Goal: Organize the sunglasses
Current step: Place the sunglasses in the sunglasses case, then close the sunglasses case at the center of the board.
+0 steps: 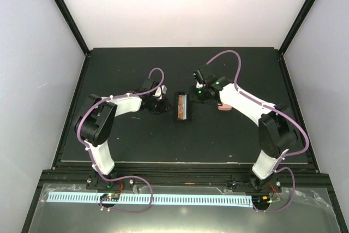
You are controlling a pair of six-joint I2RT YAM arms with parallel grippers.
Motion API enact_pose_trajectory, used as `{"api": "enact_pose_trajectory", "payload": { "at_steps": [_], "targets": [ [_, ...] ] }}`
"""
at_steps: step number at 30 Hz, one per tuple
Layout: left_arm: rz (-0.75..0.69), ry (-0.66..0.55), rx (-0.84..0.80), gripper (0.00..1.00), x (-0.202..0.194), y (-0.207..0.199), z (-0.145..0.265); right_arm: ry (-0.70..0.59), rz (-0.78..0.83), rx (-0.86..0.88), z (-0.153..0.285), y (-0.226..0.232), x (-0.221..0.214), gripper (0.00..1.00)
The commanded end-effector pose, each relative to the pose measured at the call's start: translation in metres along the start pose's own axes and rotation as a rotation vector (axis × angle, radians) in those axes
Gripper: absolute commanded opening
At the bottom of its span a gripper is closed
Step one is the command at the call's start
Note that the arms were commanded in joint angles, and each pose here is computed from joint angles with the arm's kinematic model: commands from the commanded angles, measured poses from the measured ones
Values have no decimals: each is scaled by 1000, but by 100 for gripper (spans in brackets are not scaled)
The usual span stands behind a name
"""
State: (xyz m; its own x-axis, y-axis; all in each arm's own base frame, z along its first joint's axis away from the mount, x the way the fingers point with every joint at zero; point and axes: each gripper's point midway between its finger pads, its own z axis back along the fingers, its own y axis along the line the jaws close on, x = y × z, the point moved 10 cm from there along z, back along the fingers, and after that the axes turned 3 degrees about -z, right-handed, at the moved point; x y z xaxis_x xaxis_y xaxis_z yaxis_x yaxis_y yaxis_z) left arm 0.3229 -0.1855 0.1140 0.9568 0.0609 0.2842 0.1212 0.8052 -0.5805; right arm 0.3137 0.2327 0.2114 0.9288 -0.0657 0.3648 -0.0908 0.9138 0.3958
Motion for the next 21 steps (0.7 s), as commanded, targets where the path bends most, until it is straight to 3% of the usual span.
{"api": "enact_pose_trajectory", "payload": {
  "at_steps": [1,5,13,21],
  "targets": [
    [2,-1,2,22,0,-1,3,-61,-106,-176,-11,-38,-2,22],
    [0,21,-12,22,-2,0,-1,8,-59,-157,-31,-41,-6,25],
    [-2,58,-38,22,-5,0,-11,80,21,62,-49,-28,-13,43],
    [-2,74,-62,22,-5,-2,-17,155,49,161,-63,-19,-17,43]
  ]
}}
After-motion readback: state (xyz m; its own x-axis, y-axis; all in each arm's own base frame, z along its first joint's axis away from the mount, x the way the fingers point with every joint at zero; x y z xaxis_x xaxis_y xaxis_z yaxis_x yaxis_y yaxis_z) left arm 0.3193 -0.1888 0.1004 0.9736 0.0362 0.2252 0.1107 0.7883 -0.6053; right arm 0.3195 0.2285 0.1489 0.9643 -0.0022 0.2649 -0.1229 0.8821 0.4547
